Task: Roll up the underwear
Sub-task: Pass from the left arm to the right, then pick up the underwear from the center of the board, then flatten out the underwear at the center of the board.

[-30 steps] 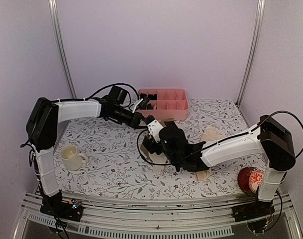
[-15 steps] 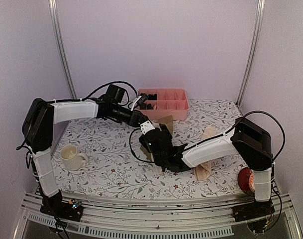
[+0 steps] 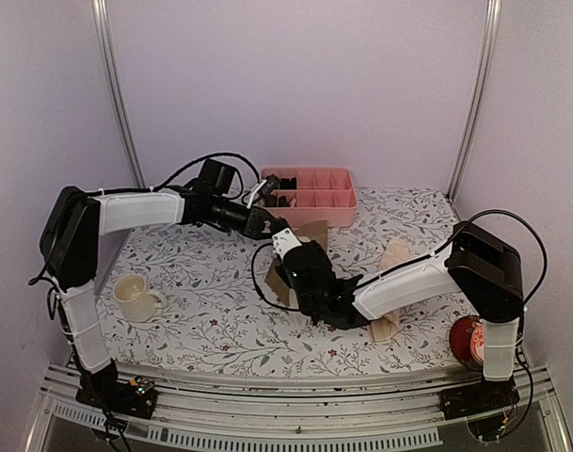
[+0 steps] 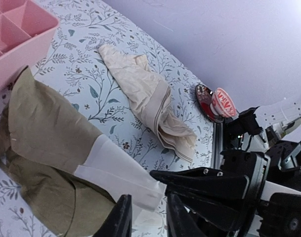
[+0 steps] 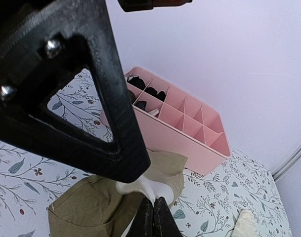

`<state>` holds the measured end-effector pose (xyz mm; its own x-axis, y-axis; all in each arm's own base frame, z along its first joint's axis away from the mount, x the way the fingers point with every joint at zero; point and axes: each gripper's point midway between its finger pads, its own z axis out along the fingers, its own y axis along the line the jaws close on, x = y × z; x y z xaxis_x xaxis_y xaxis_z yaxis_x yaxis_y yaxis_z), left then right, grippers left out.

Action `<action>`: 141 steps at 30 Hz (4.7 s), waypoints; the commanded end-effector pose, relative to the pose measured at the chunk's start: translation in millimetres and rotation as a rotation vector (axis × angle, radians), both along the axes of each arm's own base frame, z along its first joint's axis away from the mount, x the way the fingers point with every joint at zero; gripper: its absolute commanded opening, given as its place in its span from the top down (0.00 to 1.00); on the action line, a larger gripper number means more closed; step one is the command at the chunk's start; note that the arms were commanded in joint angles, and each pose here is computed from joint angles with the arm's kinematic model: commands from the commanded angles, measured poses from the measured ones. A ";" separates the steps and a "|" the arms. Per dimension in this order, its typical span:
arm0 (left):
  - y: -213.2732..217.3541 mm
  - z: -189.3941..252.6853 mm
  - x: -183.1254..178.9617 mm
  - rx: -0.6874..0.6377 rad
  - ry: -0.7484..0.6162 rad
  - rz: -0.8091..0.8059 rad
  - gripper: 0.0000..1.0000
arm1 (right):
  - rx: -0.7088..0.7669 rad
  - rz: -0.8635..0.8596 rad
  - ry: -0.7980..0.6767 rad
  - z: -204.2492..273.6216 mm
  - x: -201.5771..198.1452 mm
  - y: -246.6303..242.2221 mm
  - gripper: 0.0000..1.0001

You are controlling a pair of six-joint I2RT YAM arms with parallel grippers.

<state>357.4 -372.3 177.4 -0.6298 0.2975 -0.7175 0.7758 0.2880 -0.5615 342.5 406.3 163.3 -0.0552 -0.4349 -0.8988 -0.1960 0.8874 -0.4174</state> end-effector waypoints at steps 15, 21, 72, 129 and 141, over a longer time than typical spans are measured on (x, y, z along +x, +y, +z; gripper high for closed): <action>20.6 0.7 -4.4 0.070 -0.487 -0.105 0.02 | 0.204 0.369 0.165 43.1 -86.5 -67.7 0.99; 9.2 -34.8 -29.7 0.211 -0.693 -0.154 0.02 | 0.237 0.280 0.296 -0.8 -88.9 -107.2 0.99; -85.7 -146.3 -93.9 0.681 -0.946 -0.288 0.71 | 0.353 0.073 0.437 -51.2 -93.2 -175.5 0.99; 75.0 49.1 -77.0 0.736 -1.258 -0.237 1.00 | 0.381 0.700 0.350 70.5 -72.4 -25.1 0.99; 59.3 -43.7 69.3 1.010 -1.182 -0.148 1.00 | 0.333 0.484 0.452 -23.4 80.0 -50.8 0.99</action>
